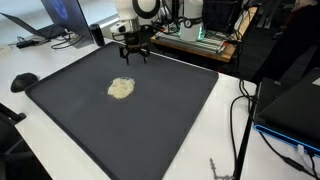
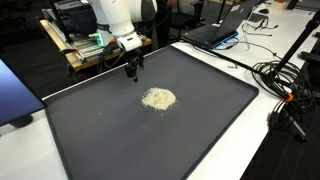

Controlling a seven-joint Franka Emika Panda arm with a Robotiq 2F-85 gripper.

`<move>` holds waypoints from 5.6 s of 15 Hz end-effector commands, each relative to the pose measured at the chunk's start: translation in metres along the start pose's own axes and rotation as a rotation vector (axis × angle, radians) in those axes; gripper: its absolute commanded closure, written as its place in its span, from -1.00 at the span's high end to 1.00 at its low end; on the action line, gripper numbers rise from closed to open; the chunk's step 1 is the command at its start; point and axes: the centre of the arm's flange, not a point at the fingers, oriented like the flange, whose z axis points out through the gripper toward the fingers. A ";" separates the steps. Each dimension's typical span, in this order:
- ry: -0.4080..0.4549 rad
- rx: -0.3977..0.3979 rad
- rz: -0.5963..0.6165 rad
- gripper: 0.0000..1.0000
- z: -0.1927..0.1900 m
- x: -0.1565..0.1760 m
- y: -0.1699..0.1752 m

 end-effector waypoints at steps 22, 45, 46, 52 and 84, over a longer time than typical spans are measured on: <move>0.297 -0.232 -0.009 1.00 -0.067 0.028 -0.070; 0.349 -0.037 0.227 1.00 0.008 -0.039 0.020; 0.345 -0.042 0.213 1.00 0.015 -0.039 0.023; 0.393 -0.151 0.136 1.00 0.058 -0.033 0.042; 0.567 -0.224 -0.155 1.00 0.016 -0.021 0.037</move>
